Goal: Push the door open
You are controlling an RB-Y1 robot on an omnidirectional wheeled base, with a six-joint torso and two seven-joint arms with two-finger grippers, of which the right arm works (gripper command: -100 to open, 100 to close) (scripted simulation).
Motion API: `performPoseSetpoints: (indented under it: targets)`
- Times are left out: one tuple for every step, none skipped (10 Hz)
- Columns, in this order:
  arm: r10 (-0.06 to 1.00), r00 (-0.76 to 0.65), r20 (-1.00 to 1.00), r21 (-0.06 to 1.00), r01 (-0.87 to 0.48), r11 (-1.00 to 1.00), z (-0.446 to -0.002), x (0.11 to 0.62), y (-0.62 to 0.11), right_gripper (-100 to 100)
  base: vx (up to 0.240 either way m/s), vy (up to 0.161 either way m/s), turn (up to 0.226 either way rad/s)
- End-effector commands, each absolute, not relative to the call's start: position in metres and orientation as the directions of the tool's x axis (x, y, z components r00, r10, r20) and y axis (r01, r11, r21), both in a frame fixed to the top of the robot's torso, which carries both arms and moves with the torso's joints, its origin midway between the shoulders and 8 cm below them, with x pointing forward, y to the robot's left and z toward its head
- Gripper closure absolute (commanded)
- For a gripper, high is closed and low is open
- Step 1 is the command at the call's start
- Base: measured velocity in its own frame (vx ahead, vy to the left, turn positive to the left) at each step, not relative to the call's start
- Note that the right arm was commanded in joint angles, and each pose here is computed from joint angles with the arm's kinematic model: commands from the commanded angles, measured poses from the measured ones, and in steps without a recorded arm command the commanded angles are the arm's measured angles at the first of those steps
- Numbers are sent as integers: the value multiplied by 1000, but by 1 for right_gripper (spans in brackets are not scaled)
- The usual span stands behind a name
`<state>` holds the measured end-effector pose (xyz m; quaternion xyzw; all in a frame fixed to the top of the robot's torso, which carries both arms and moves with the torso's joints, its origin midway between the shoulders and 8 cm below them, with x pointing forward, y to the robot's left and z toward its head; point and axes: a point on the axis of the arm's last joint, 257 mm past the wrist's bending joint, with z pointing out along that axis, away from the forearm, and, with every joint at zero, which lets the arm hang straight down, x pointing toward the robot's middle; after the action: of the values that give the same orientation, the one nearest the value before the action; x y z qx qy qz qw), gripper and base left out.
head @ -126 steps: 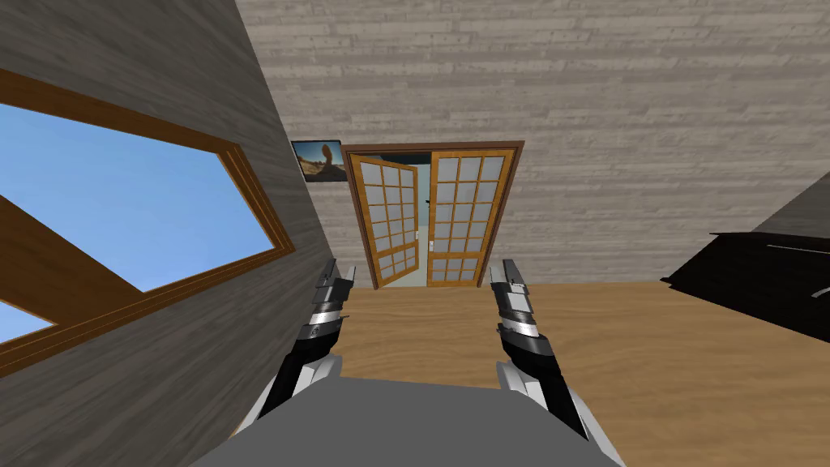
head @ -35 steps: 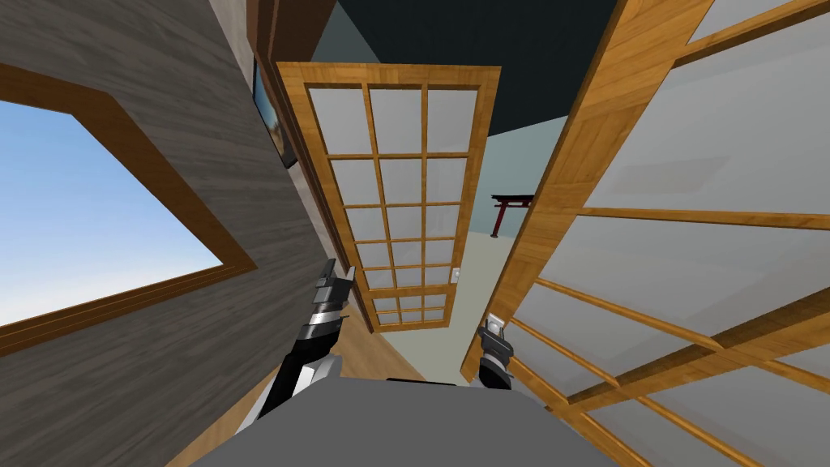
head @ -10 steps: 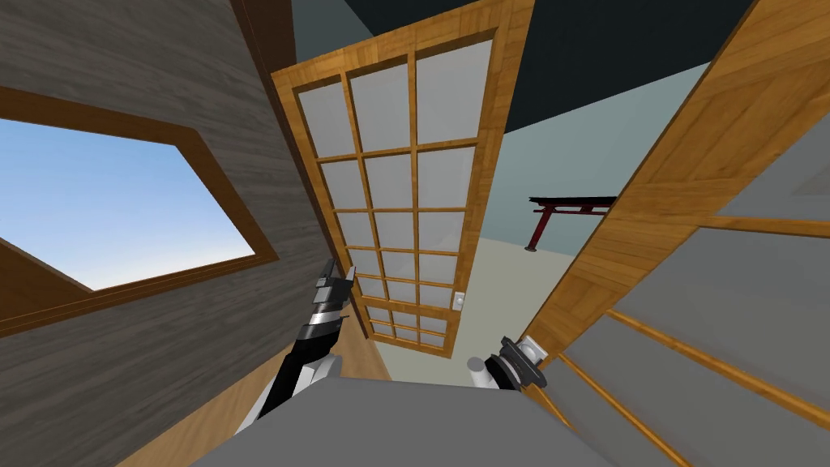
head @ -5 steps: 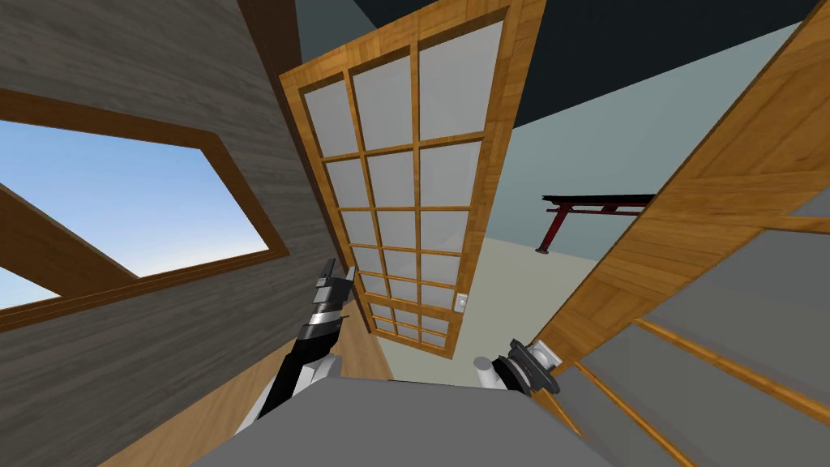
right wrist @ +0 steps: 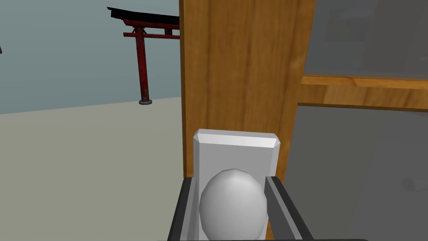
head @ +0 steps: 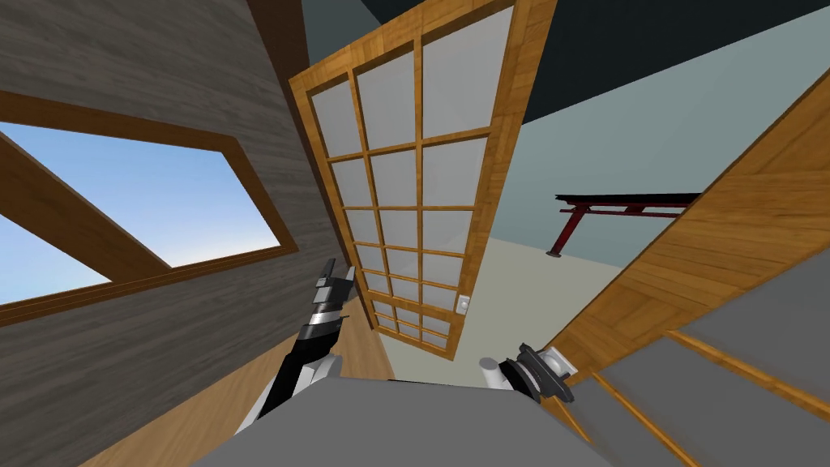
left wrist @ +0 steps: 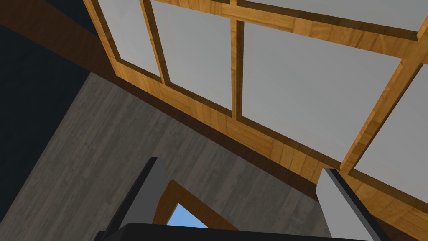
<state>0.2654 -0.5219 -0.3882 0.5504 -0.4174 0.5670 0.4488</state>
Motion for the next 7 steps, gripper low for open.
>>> performPoseSetpoints:
  targets:
    - [63,15,998,28,-977,-213,-385,251,-535,100,-10,-28,80]
    - [68,18,997,31,-982,-187,-383,243,-544,100,-9,-36,111]
    - [68,18,998,30,-983,-182,-383,242,-545,100,-11,-32,77]
    - [68,18,998,30,-983,-182,-383,242,-545,100,-1,-18,-13]
    - [68,18,998,30,-983,-182,-383,242,-545,100,11,-7,-4]
    - [73,21,997,32,-988,-153,-382,233,-555,100,-7,-16,130]
    - [72,22,997,32,-988,-150,-382,232,-556,100,-16,-31,83]
